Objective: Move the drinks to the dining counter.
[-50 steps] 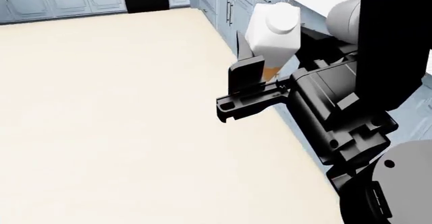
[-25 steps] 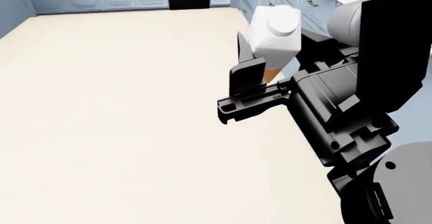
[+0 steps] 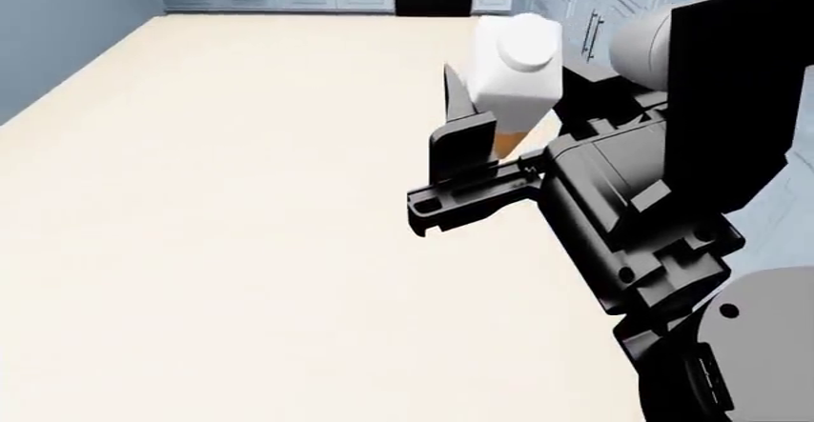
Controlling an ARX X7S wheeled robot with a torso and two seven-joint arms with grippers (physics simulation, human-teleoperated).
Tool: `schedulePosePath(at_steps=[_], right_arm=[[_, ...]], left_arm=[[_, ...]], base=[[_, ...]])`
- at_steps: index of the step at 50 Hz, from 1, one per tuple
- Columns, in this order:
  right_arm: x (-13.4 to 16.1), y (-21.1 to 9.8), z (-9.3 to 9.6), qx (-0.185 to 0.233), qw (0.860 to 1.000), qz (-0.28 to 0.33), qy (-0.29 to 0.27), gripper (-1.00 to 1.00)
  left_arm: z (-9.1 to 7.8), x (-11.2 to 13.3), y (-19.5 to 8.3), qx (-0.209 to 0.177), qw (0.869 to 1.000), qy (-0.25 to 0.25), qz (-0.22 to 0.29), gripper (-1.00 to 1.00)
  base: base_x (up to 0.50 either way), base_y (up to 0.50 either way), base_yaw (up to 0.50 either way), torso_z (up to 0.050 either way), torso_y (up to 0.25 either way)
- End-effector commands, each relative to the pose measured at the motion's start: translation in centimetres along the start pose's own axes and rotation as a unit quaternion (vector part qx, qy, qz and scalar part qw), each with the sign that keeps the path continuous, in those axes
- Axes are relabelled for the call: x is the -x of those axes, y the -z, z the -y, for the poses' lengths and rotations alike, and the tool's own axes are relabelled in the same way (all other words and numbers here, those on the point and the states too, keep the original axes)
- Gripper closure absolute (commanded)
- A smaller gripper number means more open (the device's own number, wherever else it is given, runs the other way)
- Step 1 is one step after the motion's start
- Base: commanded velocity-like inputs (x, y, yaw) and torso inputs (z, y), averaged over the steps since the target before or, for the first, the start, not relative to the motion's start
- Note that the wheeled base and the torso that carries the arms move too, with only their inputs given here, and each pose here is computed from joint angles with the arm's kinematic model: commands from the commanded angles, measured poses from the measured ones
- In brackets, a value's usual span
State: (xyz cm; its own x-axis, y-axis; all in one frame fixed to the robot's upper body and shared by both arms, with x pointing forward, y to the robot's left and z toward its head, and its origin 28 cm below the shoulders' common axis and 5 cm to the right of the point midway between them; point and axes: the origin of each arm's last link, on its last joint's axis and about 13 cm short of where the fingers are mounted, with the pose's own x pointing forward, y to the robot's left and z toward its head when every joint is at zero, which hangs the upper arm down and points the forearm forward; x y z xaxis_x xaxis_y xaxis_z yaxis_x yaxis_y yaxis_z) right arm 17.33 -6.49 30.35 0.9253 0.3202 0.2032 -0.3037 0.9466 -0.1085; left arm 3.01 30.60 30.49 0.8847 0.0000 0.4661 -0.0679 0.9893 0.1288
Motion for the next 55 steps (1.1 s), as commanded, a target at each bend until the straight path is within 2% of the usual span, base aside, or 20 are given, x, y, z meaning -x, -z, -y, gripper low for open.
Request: schedulePosePath(at_steps=[1, 16, 36, 42, 46, 47, 48, 50, 55], right_arm=[[-0.18, -0.06, 0.1, 0.004, 1.0, 0.008, 0.003, 1.0], [-0.03, 0.13, 0.21, 0.015, 1.0, 0.001, 0.014, 1.0], [0.01, 0.03, 0.34, -0.001, 1.0, 0.01, 0.011, 1.0], [0.07, -0.03, 0.47, -0.014, 1.0, 0.008, 0.011, 1.0], [0.0, -0.02, 0.39, -0.003, 1.0, 0.003, 0.017, 1.0], [0.06, -0.07, 0.31, -0.015, 1.0, 0.008, 0.006, 1.0], [-0.02, -0.06, 0.34, 0.009, 1.0, 0.009, 0.024, 1.0], [-0.02, -0.15, 0.32, -0.001, 1.0, 0.011, 0.018, 1.0], [-0.05, 0.04, 0.27, 0.006, 1.0, 0.006, 0.018, 1.0]], left_arm=[[-0.08, -0.09, 0.02, 0.003, 1.0, -0.007, 0.007, 1.0], [-0.03, -0.09, 0.06, 0.003, 1.0, -0.007, 0.006, 1.0], [0.01, -0.09, 0.15, 0.002, 1.0, -0.006, 0.005, 1.0], [0.02, -0.09, 0.21, 0.003, 1.0, -0.005, 0.004, 1.0], [0.02, -0.09, 0.22, 0.003, 1.0, -0.005, 0.004, 1.0], [0.01, -0.09, 0.21, 0.003, 1.0, -0.005, 0.004, 1.0], [0.01, -0.09, 0.21, 0.003, 1.0, -0.005, 0.004, 1.0], [0.01, -0.09, 0.23, 0.003, 1.0, -0.005, 0.004, 1.0], [0.02, -0.08, 0.2, 0.004, 1.0, -0.005, 0.004, 1.0]], base=[[0.0, 0.0, 0.5, 0.0, 0.0], [0.0, 0.0, 0.48, 0.001, 0.001], [0.0, 0.0, 0.46, 0.001, 0.001], [0.0, 0.0, 0.0, 0.0, 0.002], [0.0, 0.0, 0.0, 0.0, 0.0], [0.0, 0.0, 0.0, 0.0, 0.0], [-0.42, 0.33, 0.0, 0.01, 0.0], [-0.46, 0.34, 0.0, 0.0, 0.0], [-0.46, 0.34, 0.0, 0.0, 0.002]])
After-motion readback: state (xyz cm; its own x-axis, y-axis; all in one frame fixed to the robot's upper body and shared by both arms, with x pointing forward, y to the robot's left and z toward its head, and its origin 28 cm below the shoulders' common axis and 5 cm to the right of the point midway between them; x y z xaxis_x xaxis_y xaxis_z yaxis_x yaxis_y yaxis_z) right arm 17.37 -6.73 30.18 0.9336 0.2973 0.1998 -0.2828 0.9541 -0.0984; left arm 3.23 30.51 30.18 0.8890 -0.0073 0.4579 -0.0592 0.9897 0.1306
